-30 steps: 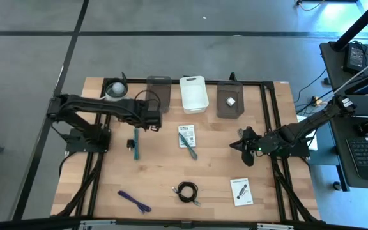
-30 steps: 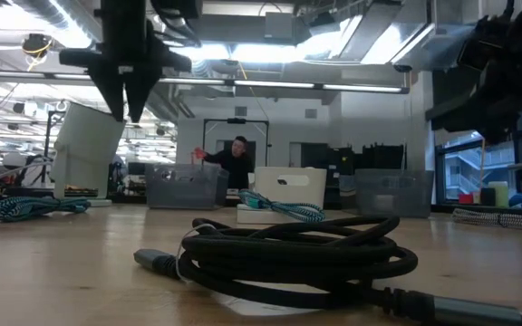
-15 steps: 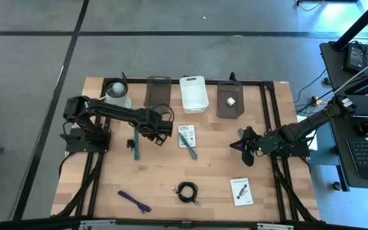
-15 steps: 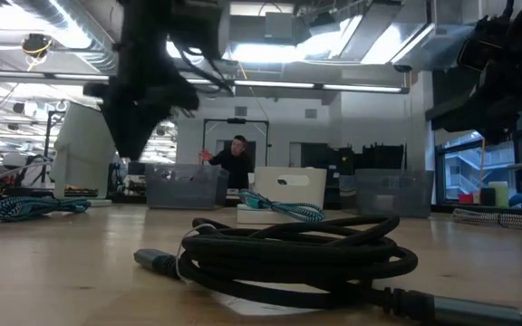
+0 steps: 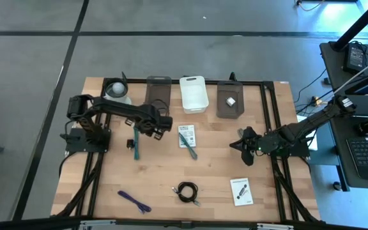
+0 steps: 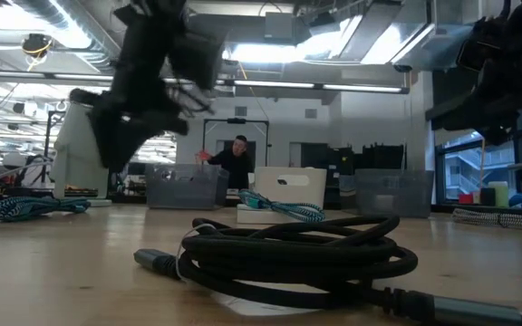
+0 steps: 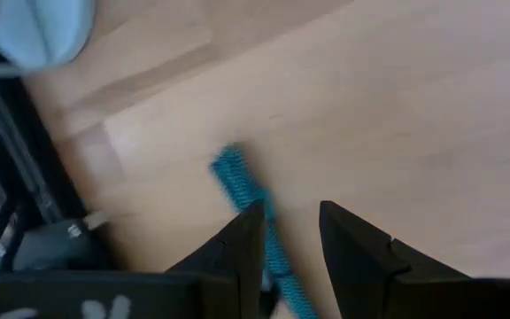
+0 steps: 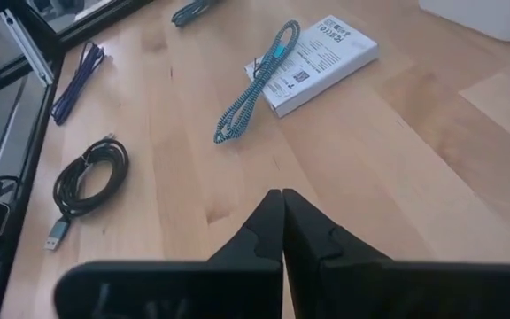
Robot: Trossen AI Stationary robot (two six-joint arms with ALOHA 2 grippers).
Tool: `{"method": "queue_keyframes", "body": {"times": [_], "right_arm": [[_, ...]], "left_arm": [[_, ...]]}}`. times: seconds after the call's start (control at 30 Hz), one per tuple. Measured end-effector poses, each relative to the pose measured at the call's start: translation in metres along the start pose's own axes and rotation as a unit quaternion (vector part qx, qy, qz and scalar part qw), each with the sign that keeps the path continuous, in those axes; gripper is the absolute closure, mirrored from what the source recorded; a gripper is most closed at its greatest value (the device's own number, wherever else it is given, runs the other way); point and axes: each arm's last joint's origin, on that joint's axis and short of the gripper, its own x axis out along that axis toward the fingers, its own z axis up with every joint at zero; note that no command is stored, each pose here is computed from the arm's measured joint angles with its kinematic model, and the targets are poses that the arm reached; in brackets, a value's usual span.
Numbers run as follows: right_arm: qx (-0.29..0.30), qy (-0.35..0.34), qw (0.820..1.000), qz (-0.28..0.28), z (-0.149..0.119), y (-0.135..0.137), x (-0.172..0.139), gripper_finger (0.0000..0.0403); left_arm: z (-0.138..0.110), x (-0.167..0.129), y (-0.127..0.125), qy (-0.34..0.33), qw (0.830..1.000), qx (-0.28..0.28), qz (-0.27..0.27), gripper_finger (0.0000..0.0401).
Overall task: Pick and place items into bin
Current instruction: Put the left blue charger cable into the left black bin
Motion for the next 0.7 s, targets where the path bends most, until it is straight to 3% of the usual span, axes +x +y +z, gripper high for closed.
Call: {"method": "queue_keyframes", "body": {"times": [0.2,0.4,0.7], "right_arm": [[0.012,-0.009,1.0,0.008,0.002,0.002,0.0,0.0402],[0.022,-0.011,1.0,0.01,0.002,0.002,0.0,0.0402],[0.021,-0.011,1.0,0.011,0.002,0.002,0.0,0.0402]], "left_arm": [[-0.006,0.024,0.03,0.036,0.997,-0.072,-0.022,0.0297],[-0.012,0.028,0.047,0.024,0.988,-0.139,-0.067,0.0297],[-0.015,0.035,0.053,0.026,0.981,-0.181,-0.064,0.0297]]}}
